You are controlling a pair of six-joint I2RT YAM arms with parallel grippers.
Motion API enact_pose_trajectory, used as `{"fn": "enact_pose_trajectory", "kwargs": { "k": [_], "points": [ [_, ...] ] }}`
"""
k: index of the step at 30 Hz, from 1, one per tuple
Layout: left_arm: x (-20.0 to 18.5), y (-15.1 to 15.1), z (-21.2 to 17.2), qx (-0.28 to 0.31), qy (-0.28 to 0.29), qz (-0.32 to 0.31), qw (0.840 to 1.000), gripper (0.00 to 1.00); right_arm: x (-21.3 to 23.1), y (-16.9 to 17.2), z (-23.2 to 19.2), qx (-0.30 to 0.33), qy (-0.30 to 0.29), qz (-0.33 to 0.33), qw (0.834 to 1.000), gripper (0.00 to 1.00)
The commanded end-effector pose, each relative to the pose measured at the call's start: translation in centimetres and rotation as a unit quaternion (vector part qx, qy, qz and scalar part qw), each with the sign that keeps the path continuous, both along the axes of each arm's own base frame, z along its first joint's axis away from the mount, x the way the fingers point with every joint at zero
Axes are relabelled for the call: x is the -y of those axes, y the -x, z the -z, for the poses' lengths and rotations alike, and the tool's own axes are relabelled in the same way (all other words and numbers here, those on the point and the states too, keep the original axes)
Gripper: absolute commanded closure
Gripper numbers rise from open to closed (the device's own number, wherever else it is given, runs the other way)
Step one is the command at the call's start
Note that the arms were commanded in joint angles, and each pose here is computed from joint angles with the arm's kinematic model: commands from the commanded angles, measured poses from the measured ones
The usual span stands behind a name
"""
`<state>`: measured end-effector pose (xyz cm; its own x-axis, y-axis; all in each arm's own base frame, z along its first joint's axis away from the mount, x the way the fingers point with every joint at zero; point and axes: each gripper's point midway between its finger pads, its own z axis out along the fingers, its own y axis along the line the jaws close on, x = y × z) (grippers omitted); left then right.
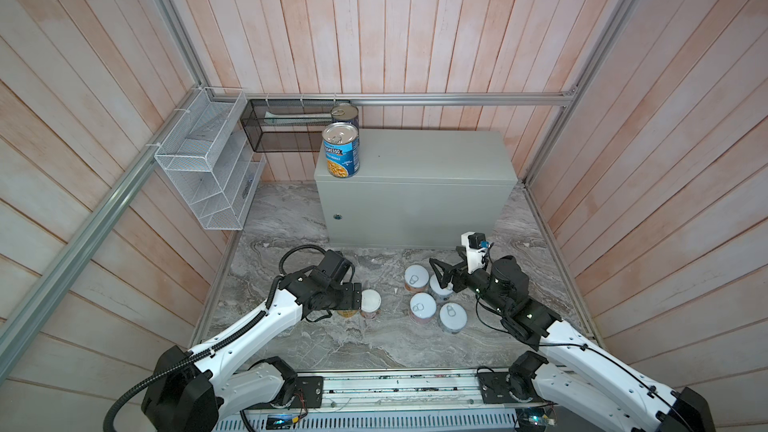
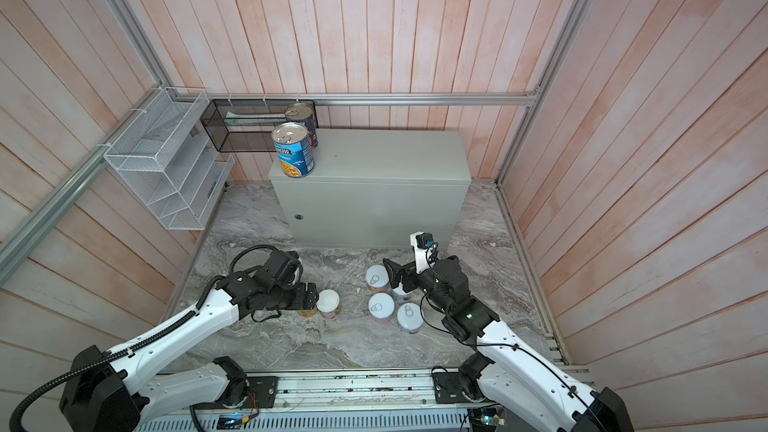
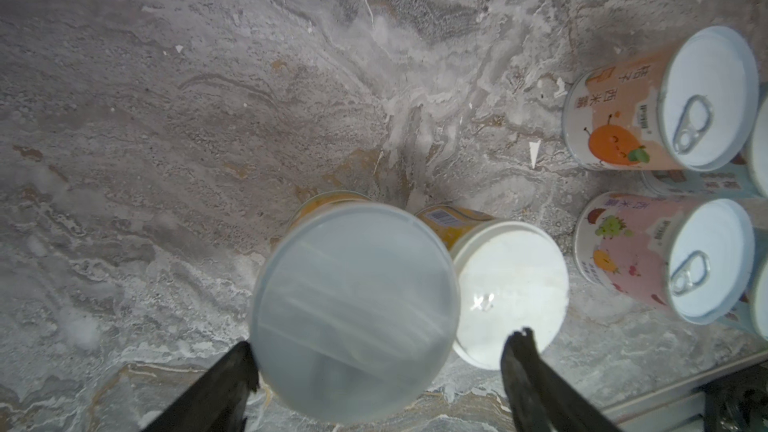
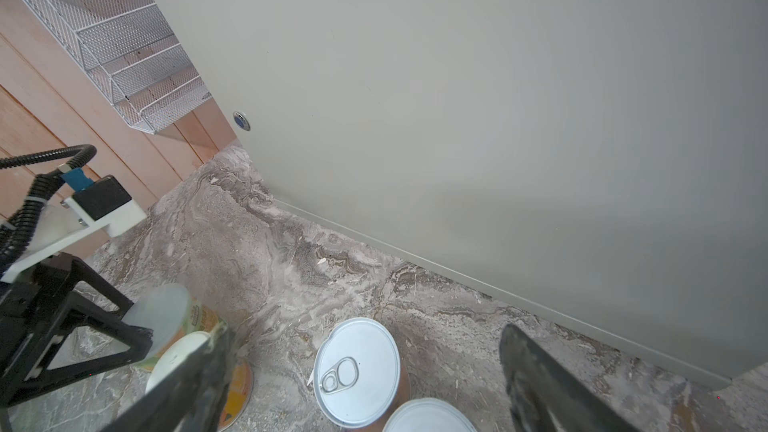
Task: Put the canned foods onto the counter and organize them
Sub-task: 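Close the left gripper on the tall orange-and-green fruit canister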
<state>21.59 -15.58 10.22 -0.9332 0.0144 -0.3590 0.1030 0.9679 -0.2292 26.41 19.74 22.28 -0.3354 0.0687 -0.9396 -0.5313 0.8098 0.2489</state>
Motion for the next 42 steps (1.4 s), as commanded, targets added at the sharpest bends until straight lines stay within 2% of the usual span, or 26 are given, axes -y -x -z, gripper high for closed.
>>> {"fn": "enact_pose_trajectory", "kwargs": {
  "k": [1, 15, 20, 23, 29, 35, 42],
  "points": [
    [-0.8, 0.0, 0.7, -0.005, -0.022, -0.016, 1.0, 0.09, -0.3, 0.1, -0.3, 0.01, -0.002, -0.009, 1.0, 0.02],
    [-0.5, -2.1, 2.0, -0.006, -0.06, -0.018, 0.998, 0.1, -0.3, 0.2, -0.3, 0.012, 0.006, -0.013, 1.0, 0.02],
    [-0.3, -2.6, 2.4, -0.009, -0.072, -0.014, 0.997, 0.22, -0.1, 0.2, -0.2, 0.009, 0.009, -0.008, 1.0, 0.02],
    [-0.3, -2.5, 2.4, -0.012, -0.073, -0.013, 0.997, 0.25, -0.1, 0.1, -0.1, 0.009, 0.011, -0.007, 1.0, 0.02],
    [-1.0, -2.3, 2.5, -0.012, -0.087, -0.019, 0.996, 0.25, -0.1, -0.2, 0.1, 0.005, 0.013, -0.004, 1.0, 0.02],
    [-2.5, -2.4, 2.9, -0.015, -0.132, -0.032, 0.991, 0.25, -0.4, -0.5, 0.2, -0.001, 0.019, -0.004, 1.0, 0.02],
    [-1.9, -3.0, 3.2, -0.012, -0.127, -0.025, 0.991, 0.25, -0.5, -0.6, 0.2, -0.005, 0.018, -0.006, 1.0, 0.02]
  ]
}}
